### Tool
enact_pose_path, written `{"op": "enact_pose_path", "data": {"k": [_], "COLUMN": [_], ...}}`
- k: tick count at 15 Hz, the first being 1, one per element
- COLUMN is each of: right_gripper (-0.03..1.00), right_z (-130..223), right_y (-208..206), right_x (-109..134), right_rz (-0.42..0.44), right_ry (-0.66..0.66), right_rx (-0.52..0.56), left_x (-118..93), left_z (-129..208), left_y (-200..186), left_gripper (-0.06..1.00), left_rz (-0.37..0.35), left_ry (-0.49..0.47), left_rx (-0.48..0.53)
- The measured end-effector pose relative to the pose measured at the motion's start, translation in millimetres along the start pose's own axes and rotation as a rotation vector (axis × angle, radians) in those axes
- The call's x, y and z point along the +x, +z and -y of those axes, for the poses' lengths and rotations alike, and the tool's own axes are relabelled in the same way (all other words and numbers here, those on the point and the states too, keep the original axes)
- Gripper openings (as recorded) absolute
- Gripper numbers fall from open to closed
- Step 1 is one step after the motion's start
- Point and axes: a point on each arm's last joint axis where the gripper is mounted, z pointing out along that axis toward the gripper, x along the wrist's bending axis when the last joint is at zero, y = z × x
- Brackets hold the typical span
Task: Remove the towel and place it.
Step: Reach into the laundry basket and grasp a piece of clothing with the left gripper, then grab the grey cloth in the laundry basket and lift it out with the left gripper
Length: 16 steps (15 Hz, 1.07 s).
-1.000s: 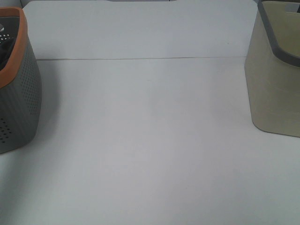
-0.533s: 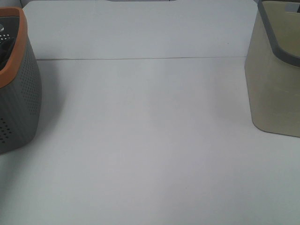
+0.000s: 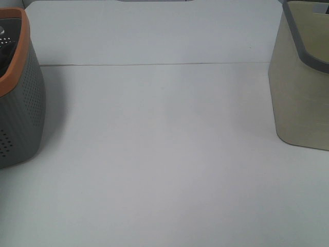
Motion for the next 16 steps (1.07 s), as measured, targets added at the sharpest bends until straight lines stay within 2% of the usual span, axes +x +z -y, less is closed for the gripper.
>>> {"op": "enact_pose_path", "data": {"k": [2,3,6,9,11,14,16], "right_gripper": [0.54,0.54,0.54,0.54,0.54,0.54,0.54], "right_z": [0.0,0.0,0.0,0.0,0.0,0.0,0.0], "right_y": [0.0,0.0,0.0,0.0,0.0,0.0,0.0], "right_x": [0.0,0.0,0.0,0.0,0.0,0.0,0.0], "right_rz": [0.000,0.000,0.000,0.000,0.000,0.000,0.000], "right_ry": [0.000,0.000,0.000,0.000,0.000,0.000,0.000], "right_rx": [0.000,0.000,0.000,0.000,0.000,0.000,0.000], "left_x": [10.0,11.1,1.8,-7.4,-9.8,-10.9,-12.8], "left_z": [-4.3,-7.1,-21.0,-30.6,-31.4,-30.3,-29.2], "left_y": [24.3,36.3,71.9,95.1,102.2,104.0,103.8], "left_gripper": [0.99,0.99,0.97,0.89,0.75,0.44,0.32], "left_rz": [-0.082,-0.090,-0.026,0.030,0.045,0.057,0.078], "left_ry": [0.030,0.057,0.128,0.145,0.148,0.148,0.108], "left_rx": [-0.019,-0.024,-0.019,-0.024,-0.021,-0.009,0.003]}}
